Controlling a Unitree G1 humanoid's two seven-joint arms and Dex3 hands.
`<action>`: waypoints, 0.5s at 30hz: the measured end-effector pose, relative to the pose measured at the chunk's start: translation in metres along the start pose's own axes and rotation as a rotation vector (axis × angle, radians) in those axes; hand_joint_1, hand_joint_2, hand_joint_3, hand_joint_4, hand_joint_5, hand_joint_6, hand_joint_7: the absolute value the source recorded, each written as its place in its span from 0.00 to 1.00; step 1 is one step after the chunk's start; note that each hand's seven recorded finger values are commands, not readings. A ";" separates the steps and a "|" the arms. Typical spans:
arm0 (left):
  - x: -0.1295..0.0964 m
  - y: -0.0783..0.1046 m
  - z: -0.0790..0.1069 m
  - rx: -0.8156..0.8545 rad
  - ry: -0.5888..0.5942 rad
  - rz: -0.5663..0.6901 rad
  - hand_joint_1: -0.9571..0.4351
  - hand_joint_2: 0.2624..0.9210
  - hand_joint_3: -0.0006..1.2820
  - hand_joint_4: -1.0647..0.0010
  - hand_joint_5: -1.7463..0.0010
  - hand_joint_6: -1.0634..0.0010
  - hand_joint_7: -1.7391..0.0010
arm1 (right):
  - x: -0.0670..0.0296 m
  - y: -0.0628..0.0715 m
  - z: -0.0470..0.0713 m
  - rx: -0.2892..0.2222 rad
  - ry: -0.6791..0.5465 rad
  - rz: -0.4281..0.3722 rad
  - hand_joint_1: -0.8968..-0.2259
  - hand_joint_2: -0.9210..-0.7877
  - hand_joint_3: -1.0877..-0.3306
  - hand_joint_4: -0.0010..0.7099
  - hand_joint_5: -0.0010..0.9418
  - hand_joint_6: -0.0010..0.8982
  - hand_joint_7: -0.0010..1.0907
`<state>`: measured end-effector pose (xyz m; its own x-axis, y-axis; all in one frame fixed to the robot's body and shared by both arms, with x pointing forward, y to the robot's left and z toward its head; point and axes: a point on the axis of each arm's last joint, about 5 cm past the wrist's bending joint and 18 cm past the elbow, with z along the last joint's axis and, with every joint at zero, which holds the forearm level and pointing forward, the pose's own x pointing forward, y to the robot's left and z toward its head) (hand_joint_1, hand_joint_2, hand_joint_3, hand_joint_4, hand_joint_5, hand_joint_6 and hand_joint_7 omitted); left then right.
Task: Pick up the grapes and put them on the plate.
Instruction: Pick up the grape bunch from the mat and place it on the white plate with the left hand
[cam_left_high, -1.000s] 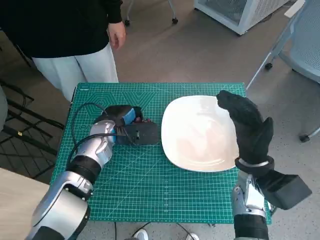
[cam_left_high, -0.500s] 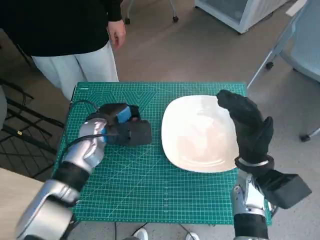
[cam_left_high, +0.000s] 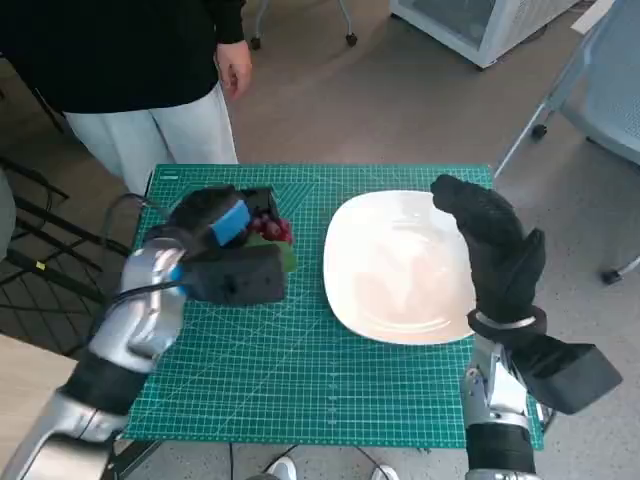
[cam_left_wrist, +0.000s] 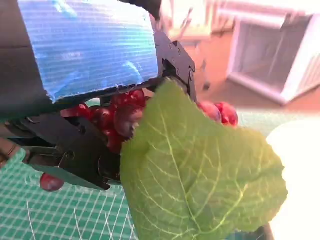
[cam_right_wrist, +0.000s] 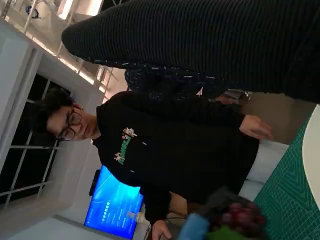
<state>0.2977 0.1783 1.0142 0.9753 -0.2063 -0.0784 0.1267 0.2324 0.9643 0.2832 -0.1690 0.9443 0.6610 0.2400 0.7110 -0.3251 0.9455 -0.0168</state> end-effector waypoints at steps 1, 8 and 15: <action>-0.002 0.001 0.000 -0.002 -0.004 0.009 0.69 1.00 0.17 0.54 0.22 0.53 0.24 | 0.0000 0.000 0.000 0.000 0.000 0.000 0.34 0.00 0.50 0.63 0.00 0.07 0.39; -0.017 0.010 0.001 -0.014 -0.040 0.075 0.69 1.00 0.15 0.51 0.21 0.50 0.29 | 0.0000 0.001 0.000 0.002 0.000 0.004 0.35 0.00 0.50 0.63 0.00 0.07 0.39; -0.025 0.015 0.003 -0.019 -0.064 0.116 0.69 1.00 0.13 0.50 0.24 0.49 0.27 | 0.0000 0.001 0.000 0.004 0.000 0.007 0.35 0.00 0.50 0.63 0.00 0.06 0.39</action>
<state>0.2742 0.1840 1.0314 0.9702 -0.2369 0.0502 0.0178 0.2765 0.9609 0.2832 -0.1680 0.9440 0.6587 0.2464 0.7110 -0.3322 0.9430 -0.0191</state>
